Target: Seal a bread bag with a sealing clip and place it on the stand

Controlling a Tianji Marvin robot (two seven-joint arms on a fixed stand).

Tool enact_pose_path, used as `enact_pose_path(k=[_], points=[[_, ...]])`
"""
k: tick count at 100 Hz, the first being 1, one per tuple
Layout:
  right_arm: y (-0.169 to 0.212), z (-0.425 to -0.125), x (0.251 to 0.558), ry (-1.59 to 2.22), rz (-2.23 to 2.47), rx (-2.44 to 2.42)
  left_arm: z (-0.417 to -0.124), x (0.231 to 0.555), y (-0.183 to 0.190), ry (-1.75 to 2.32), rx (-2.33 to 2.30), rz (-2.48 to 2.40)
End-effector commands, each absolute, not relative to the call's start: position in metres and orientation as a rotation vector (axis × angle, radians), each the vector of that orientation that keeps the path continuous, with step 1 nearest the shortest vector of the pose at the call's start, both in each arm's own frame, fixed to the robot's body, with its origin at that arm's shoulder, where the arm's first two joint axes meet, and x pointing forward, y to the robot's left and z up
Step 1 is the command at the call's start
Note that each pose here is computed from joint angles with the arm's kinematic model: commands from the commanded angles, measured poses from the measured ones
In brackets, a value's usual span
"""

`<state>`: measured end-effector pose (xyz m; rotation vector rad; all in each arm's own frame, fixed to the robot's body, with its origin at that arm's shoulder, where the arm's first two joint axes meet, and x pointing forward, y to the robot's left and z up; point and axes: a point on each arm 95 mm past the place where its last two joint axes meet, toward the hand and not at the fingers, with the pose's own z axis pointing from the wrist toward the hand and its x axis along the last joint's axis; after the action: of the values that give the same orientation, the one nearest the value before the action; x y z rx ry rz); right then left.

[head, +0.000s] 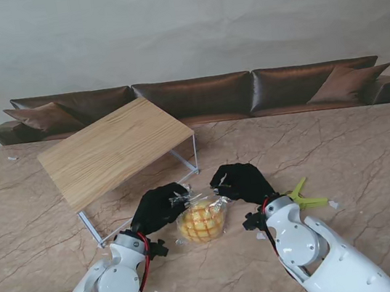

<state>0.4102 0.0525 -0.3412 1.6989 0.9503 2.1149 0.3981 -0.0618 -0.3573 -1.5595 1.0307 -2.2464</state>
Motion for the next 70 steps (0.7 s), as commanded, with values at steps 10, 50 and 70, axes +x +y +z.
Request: enact_pose_path(k=[10, 50, 70], points=[[0.042, -0.335, 0.409, 0.953, 2.104, 1.683, -0.36, 0.399, -0.06, 1.032, -1.575, -2.232], [0.004, -0.315, 0.398, 1.02, 1.986, 1.589, -0.36, 0.401, -0.058, 1.027, -1.581, -2.223], [-0.024, -0.304, 0.389, 1.099, 1.896, 1.551, -0.36, 0.401, -0.058, 1.016, -1.575, -2.227]])
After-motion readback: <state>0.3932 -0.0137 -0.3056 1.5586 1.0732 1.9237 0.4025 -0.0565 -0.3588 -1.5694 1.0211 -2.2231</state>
